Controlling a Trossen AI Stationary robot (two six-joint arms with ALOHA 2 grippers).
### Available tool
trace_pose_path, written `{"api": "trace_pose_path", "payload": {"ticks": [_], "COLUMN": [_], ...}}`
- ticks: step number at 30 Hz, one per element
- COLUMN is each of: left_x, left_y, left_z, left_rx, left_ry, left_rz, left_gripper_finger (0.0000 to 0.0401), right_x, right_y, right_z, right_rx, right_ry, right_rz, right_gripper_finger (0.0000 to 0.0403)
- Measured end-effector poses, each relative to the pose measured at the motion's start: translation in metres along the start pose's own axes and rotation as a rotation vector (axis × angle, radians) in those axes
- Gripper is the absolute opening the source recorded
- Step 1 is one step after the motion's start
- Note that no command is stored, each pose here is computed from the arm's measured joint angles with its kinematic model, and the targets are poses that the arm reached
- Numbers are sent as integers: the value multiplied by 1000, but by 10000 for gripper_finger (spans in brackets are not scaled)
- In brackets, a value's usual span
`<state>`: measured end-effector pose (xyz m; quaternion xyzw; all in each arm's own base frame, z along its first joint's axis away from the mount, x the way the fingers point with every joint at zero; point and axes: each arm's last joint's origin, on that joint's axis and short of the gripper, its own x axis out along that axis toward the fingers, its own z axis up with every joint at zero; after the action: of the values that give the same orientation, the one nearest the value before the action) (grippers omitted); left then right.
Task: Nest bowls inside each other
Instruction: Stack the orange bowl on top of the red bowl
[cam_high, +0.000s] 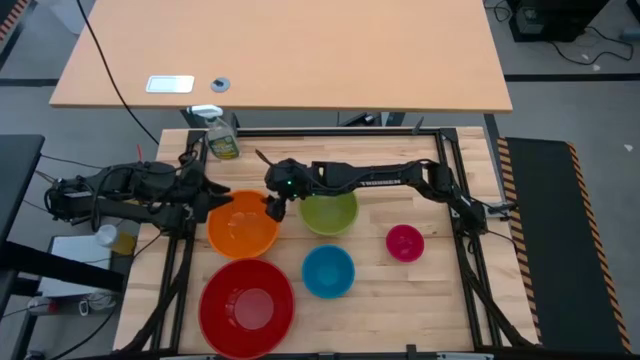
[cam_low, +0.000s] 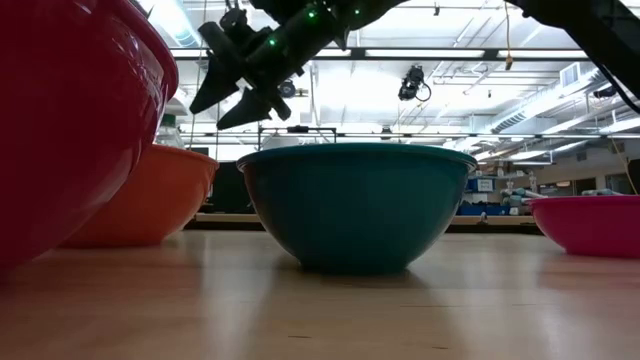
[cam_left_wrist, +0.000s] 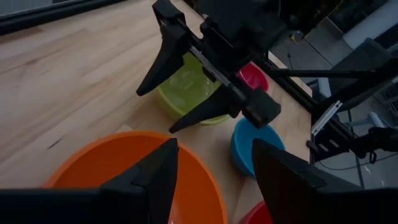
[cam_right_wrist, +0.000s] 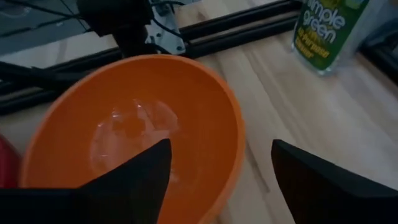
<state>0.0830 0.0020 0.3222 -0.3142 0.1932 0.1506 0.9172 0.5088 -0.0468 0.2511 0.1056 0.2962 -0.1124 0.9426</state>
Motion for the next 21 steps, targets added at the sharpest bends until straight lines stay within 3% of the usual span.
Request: {"api": "trace_pose_path", "payload": {"ticks": [5,15,21], "left_x": [0,0,0], "left_y": [0,1,1], "left_z": [1,1,1], "left_rx": [-7,-5,-5], "left_ry": [-21,-38,-38], "left_rz": [14,37,38], "left_gripper_finger": [208,208,208], "right_x": [4,23,26], "right_y": [-7,-18,-9], "right_z": [-3,-44,-56], "right_rx": [-49,-27,-27], "right_ry": [-7,60,77], "right_rz": [-15,7,7], "right_gripper_finger": [286,260,249]}}
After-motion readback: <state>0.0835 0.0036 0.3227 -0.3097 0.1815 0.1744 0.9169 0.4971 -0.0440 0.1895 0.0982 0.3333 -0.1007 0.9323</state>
